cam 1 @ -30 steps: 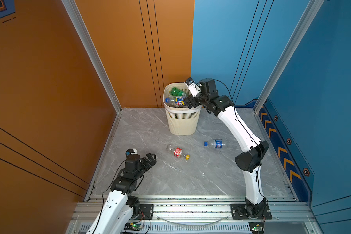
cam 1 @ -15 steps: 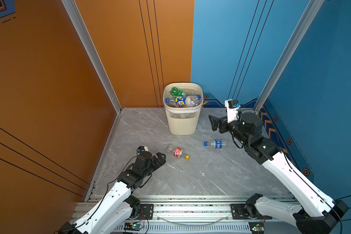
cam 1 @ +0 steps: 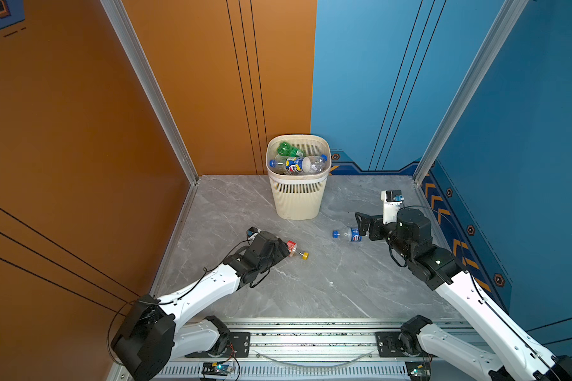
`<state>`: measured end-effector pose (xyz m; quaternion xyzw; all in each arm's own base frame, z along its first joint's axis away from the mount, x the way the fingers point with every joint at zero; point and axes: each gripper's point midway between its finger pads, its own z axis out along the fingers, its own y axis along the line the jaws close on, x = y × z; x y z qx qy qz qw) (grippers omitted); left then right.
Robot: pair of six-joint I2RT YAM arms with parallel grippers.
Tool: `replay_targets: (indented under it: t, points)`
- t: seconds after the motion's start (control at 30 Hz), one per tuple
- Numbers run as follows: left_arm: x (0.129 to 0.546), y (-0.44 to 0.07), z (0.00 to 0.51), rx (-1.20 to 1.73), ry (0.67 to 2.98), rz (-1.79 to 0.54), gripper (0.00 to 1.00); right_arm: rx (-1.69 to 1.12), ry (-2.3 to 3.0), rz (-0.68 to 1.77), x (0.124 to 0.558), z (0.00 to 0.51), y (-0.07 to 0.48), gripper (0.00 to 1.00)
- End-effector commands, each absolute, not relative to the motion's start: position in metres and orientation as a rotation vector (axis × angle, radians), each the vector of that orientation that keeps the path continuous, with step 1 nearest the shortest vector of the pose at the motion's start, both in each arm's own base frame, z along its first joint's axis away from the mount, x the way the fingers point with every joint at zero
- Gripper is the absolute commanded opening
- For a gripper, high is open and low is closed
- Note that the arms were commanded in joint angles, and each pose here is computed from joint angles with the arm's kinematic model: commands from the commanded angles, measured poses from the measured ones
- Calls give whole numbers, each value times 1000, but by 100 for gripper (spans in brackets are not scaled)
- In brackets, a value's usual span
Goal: Put the plastic bottles in the bin
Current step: 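Withdraw the right arm while the left gripper reaches to the red-label bottle, then grasp the clear red-label bottle with the left gripper and lift it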
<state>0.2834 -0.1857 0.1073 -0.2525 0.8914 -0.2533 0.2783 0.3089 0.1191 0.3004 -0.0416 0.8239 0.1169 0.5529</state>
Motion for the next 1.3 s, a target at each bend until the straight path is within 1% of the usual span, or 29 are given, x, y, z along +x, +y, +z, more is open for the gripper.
replay_targets:
  t: [0.0, 0.13, 0.23, 0.73, 0.83, 1.07, 1.27]
  points:
    - [292, -187, 109, -702, 2381, -639, 88, -61, 1978, 253, 305, 290, 109, 100]
    - [298, -189, 100, -716, 2406, -613, 92, -46, 1976, 248, 305, 288, 103, 100]
    - [306, -190, 94, -734, 2408, -610, 94, -38, 1974, 246, 305, 286, 100, 100]
    - [339, -207, 65, -780, 2455, -633, 91, -5, 1982, 241, 306, 280, 85, 100]
    - [340, -212, 54, -791, 2480, -648, 88, -1, 1986, 241, 307, 279, 83, 100]
    - [341, -216, 43, -788, 2508, -660, 68, 8, 1990, 247, 308, 277, 82, 100]
    - [343, -214, 53, -745, 2499, -663, 55, 21, 1985, 252, 310, 278, 81, 100]
